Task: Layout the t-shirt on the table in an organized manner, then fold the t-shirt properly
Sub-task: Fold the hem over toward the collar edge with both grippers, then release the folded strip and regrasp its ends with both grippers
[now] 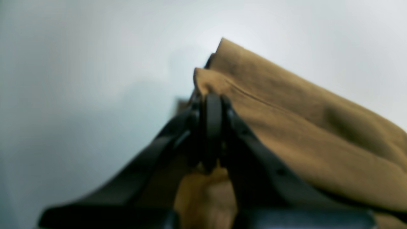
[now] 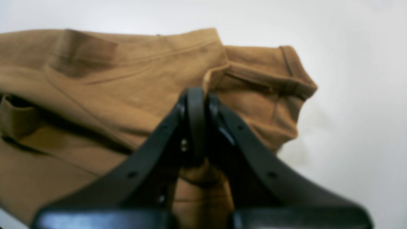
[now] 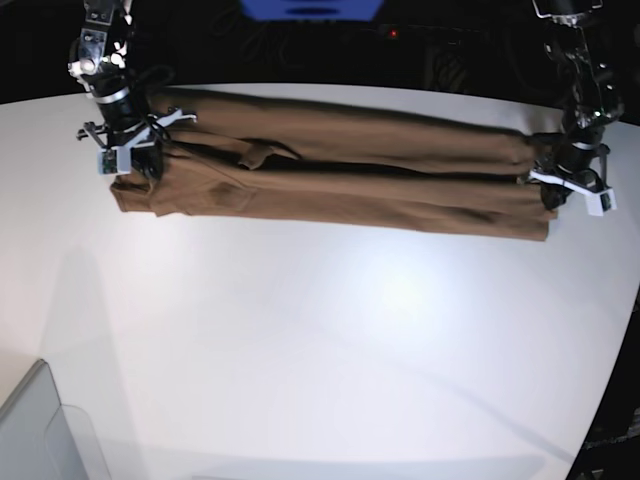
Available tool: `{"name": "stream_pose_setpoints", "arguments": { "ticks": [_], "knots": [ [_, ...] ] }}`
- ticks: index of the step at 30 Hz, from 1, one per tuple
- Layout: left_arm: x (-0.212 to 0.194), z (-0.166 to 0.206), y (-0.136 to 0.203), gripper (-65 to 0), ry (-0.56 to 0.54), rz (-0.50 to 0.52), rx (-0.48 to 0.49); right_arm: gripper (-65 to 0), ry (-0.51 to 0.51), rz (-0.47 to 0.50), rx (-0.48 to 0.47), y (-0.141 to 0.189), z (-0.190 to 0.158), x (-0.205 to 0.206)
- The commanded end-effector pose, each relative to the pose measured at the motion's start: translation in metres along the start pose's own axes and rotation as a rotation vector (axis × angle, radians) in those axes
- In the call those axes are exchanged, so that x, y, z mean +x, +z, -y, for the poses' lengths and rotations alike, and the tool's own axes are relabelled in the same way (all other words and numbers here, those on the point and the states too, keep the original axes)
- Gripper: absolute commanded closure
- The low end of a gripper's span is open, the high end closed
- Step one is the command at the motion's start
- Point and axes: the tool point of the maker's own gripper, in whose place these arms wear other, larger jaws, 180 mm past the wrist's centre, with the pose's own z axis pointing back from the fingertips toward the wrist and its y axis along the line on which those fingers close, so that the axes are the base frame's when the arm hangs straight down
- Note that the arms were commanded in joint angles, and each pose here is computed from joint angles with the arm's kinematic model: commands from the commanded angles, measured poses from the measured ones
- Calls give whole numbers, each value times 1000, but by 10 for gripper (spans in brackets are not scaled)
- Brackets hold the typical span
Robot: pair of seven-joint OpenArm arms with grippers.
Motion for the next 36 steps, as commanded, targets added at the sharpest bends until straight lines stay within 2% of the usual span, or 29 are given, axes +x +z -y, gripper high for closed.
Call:
{"name": "stream_pose_setpoints", "arguments": {
  "ticks": [1, 4, 5, 8, 12, 16, 20, 33, 36],
  "knots": [
    [13, 1, 1, -19, -20, 36, -26, 0, 5, 38, -3, 1, 2, 11],
    [2, 2, 0, -108, -29, 11, -59, -2, 8, 32, -2, 1, 1, 8],
    [0, 1, 0, -145, -27, 6, -58, -24, 8, 32, -2, 1, 1, 8],
    [-4, -1, 1, -244, -26, -3, -54, -122, 8, 29, -2, 2, 1, 7],
    [-2, -2, 3, -314, -29, 1, -57, -256, 4, 20, -3, 6, 1, 3],
    [11, -25, 10, -327, 6, 46, -1, -340, 4, 19, -6, 7, 2, 3],
    [18, -37, 15, -328, 20, 68, 28, -383, 3, 12, -3, 6, 1, 0],
    [11, -27, 9, -328, 43, 61, 16, -386, 3, 11, 0, 6, 0, 0],
    [6, -11, 3, -328, 27, 43, -24, -386, 3, 10, 0, 6, 0, -1]
  ]
}}
